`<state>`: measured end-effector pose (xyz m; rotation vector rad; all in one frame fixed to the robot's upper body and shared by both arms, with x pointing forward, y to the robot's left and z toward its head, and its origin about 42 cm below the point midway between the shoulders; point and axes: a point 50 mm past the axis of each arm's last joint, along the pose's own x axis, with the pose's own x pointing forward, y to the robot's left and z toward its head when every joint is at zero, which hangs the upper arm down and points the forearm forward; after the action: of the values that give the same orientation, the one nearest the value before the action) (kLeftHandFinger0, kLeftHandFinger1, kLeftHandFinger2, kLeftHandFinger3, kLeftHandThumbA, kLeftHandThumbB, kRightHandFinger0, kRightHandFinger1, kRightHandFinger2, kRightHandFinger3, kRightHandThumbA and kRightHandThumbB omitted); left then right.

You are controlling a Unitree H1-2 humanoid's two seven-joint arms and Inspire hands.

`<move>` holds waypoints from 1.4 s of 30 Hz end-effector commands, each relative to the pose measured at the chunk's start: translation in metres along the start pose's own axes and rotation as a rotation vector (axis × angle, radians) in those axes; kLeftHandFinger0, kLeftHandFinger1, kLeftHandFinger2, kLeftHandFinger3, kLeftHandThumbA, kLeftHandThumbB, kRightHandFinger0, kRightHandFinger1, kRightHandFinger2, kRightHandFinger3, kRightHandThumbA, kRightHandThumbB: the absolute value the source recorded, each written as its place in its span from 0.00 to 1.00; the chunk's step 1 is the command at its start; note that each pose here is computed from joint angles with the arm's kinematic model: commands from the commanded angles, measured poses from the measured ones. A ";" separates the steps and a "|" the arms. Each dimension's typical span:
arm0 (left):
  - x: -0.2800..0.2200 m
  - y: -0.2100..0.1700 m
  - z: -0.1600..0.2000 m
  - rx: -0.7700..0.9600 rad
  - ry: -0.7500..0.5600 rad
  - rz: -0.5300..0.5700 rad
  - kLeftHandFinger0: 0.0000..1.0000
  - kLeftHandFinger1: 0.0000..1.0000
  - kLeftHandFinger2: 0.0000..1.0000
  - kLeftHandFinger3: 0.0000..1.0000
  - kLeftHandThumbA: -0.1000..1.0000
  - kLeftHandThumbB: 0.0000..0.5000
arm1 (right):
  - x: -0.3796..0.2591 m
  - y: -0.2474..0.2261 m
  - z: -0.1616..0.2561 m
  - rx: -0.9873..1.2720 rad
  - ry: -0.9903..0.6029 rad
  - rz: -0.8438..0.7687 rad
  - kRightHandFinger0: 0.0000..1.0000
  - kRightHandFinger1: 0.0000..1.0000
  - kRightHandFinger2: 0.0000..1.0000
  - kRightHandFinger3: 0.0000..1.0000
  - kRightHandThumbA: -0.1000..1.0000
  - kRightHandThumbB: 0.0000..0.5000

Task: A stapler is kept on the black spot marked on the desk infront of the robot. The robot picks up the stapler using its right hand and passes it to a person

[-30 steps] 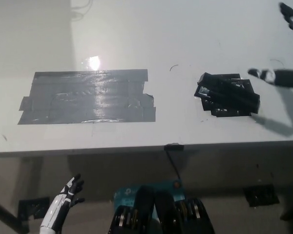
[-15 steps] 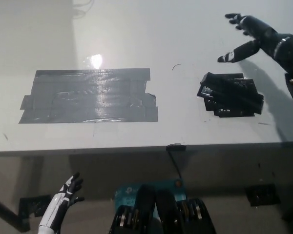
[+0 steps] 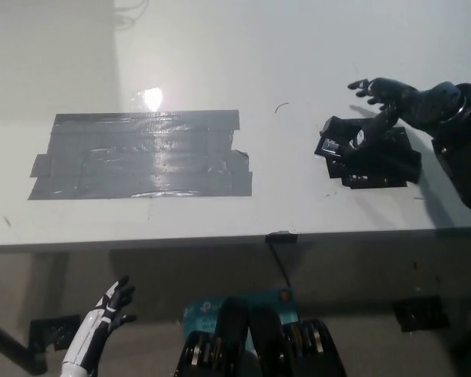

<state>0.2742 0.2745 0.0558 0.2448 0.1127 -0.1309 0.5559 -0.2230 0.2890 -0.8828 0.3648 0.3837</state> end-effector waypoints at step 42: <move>0.008 0.009 0.013 -0.004 -0.075 -0.008 0.88 1.00 1.00 1.00 0.98 0.86 | 0.017 0.032 -0.050 0.047 -0.159 -0.407 0.08 0.65 0.95 0.97 0.00 0.22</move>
<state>0.2835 0.2742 0.0617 0.2442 0.0914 -0.1418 0.5474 -0.2363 0.2193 -0.8994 0.1375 0.1365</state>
